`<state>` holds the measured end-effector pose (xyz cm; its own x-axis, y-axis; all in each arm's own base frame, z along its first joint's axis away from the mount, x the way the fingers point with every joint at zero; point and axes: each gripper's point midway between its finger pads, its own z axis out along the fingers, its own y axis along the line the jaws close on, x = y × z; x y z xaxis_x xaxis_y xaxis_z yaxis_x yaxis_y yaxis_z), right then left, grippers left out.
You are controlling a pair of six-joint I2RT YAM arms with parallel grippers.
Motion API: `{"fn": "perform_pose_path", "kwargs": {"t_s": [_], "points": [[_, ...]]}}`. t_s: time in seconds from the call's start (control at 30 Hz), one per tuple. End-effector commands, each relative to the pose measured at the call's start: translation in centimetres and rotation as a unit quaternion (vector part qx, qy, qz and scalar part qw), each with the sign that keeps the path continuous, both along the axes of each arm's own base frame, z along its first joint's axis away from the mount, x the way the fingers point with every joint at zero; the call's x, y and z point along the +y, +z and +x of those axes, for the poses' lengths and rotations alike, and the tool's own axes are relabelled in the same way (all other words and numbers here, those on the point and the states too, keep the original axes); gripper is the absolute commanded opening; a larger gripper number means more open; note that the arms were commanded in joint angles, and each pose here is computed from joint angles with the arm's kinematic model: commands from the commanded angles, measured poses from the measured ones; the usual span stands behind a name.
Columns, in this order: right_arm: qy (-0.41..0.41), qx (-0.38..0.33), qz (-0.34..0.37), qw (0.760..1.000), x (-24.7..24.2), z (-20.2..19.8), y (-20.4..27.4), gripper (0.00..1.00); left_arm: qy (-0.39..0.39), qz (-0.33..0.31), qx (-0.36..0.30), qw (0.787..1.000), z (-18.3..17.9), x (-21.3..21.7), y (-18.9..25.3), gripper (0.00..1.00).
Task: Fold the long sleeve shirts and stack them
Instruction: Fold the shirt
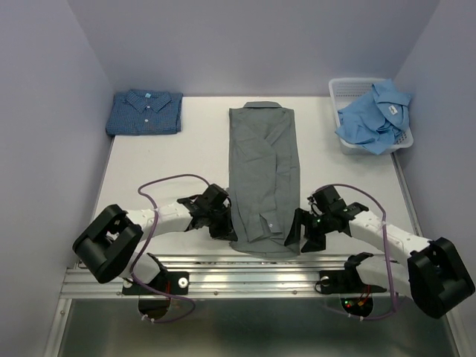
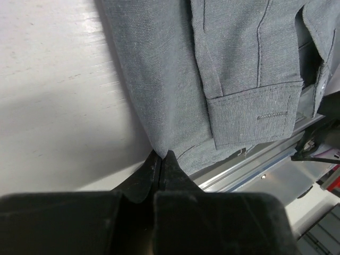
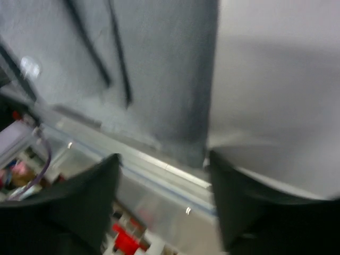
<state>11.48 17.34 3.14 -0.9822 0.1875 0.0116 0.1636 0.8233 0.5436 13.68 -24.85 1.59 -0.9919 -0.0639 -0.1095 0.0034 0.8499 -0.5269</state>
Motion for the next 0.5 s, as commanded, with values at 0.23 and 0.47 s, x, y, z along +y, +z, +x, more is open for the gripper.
{"fn": "perform_pose_path", "kwargs": {"t_s": [0.23, 0.47], "points": [[-0.009, -0.064, -0.05, 0.997, -0.7, 2.4, -1.4, 0.05, -0.01, -0.052, -0.005, 0.999, -0.4, -1.5, 1.9, 0.0], [-0.028, -0.209, -0.054, 0.976, -0.7, 7.6, 6.5, 0.01, -0.017, -0.081, -0.028, 0.996, 1.2, -3.3, 5.7, 0.0]]}}
